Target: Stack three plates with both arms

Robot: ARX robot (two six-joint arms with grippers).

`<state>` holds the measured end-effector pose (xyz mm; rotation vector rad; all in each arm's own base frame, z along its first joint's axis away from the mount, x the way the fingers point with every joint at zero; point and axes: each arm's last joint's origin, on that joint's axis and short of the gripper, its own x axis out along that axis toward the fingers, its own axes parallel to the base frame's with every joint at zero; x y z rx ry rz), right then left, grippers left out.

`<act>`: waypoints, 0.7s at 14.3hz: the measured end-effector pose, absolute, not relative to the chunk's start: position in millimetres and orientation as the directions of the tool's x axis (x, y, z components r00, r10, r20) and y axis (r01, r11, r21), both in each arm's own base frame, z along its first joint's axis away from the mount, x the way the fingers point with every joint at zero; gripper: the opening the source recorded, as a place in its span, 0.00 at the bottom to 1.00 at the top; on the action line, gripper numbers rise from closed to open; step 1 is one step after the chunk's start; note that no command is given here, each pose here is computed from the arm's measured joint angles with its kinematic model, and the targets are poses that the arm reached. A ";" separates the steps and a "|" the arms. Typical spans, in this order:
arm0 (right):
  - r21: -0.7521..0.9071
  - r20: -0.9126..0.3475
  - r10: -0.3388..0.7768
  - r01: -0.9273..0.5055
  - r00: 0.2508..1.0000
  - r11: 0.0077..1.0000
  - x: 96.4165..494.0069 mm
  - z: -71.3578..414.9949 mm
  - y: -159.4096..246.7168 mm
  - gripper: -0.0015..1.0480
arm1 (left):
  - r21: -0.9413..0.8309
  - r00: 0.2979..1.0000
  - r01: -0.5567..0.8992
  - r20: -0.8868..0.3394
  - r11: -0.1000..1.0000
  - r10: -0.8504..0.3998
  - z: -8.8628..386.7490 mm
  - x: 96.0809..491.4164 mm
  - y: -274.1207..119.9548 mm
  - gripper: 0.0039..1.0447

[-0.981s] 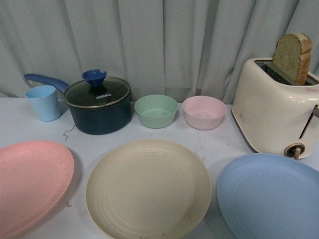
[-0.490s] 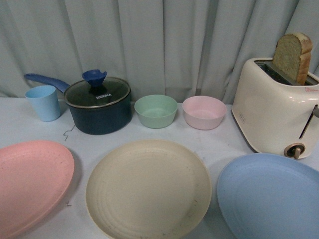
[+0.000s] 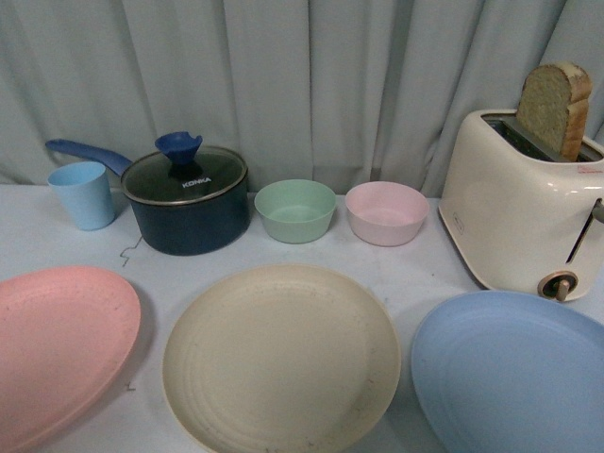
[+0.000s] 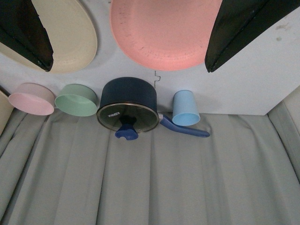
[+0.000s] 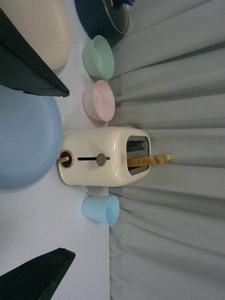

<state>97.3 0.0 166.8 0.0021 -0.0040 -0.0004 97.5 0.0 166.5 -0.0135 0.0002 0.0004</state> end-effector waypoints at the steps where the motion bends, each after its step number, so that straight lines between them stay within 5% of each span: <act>1: 0.002 0.004 0.000 0.000 1.000 1.000 97.3 166.8 0.0 0.94 | -0.013 1.000 0.000 0.000 1.000 0.000 166.5 97.5 0.0 0.94; 10: 0.002 0.004 0.000 0.000 1.000 1.000 97.3 166.8 0.0 0.94 | -0.013 1.000 0.000 0.000 1.000 0.000 166.5 97.5 0.0 0.94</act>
